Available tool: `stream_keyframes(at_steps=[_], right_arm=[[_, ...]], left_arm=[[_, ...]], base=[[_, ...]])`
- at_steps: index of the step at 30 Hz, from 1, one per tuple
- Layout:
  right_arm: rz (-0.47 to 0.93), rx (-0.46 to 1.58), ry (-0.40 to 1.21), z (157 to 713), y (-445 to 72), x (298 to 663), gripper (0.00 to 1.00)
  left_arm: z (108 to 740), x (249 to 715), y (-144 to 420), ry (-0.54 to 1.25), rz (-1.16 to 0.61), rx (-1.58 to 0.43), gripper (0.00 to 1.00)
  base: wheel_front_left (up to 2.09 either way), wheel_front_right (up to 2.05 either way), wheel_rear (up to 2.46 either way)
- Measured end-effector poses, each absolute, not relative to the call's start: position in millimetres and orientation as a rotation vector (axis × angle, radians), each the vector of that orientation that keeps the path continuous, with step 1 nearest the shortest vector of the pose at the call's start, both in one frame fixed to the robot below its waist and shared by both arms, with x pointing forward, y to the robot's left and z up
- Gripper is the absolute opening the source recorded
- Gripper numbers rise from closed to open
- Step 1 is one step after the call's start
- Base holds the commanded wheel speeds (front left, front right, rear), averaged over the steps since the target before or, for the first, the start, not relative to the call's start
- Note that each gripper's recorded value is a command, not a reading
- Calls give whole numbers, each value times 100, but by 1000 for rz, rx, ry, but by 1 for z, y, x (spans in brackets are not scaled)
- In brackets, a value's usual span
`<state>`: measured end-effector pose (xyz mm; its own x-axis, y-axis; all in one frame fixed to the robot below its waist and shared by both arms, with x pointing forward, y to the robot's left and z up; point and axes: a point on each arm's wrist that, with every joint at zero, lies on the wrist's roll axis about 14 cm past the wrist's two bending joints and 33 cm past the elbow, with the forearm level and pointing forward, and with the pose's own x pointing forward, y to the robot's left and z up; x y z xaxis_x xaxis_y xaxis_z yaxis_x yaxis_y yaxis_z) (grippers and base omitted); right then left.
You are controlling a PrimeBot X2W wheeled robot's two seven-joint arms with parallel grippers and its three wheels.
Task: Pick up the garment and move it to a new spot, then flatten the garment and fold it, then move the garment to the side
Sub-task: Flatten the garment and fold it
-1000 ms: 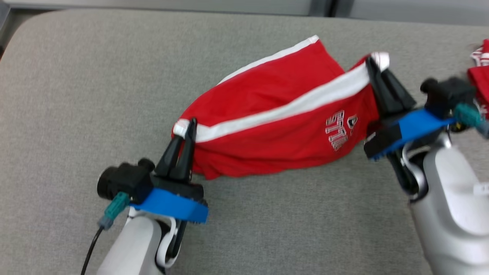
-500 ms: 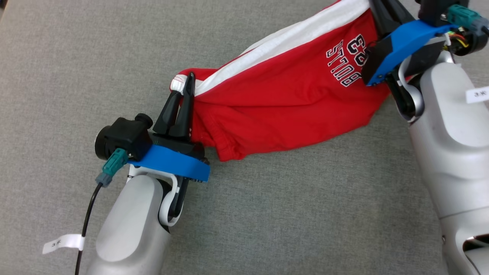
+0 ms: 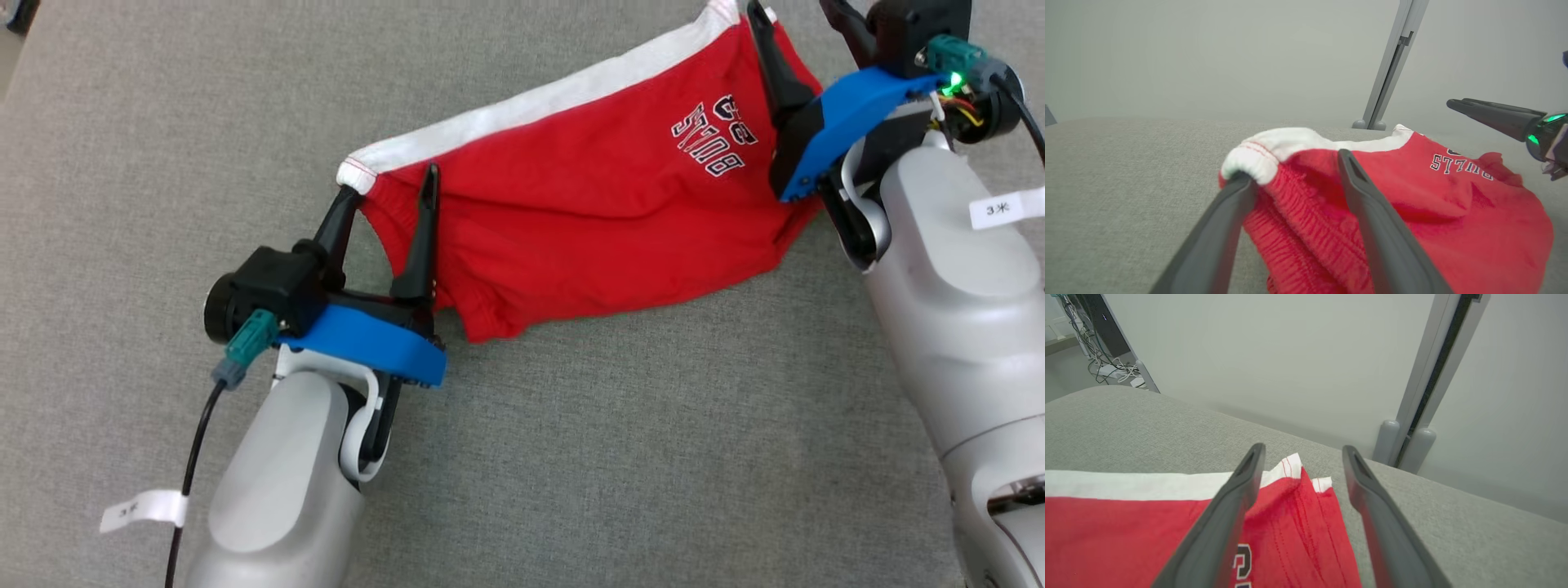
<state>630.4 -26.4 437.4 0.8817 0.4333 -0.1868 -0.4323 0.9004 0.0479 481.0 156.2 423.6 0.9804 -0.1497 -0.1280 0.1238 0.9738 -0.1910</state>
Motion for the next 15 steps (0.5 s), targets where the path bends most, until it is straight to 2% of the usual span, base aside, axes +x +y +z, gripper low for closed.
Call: stream_keyframes(at_steps=[10, 15], right_arm=[[405, -68, 239, 428, -67, 603, 100], [395, -82, 269, 422, -77, 595, 100]], left_arm=[[434, 442, 158, 127, -108, -170, 100], [443, 424, 180, 101, -40, -138, 100]], base=[[0, 0, 0], [0, 0, 0]])
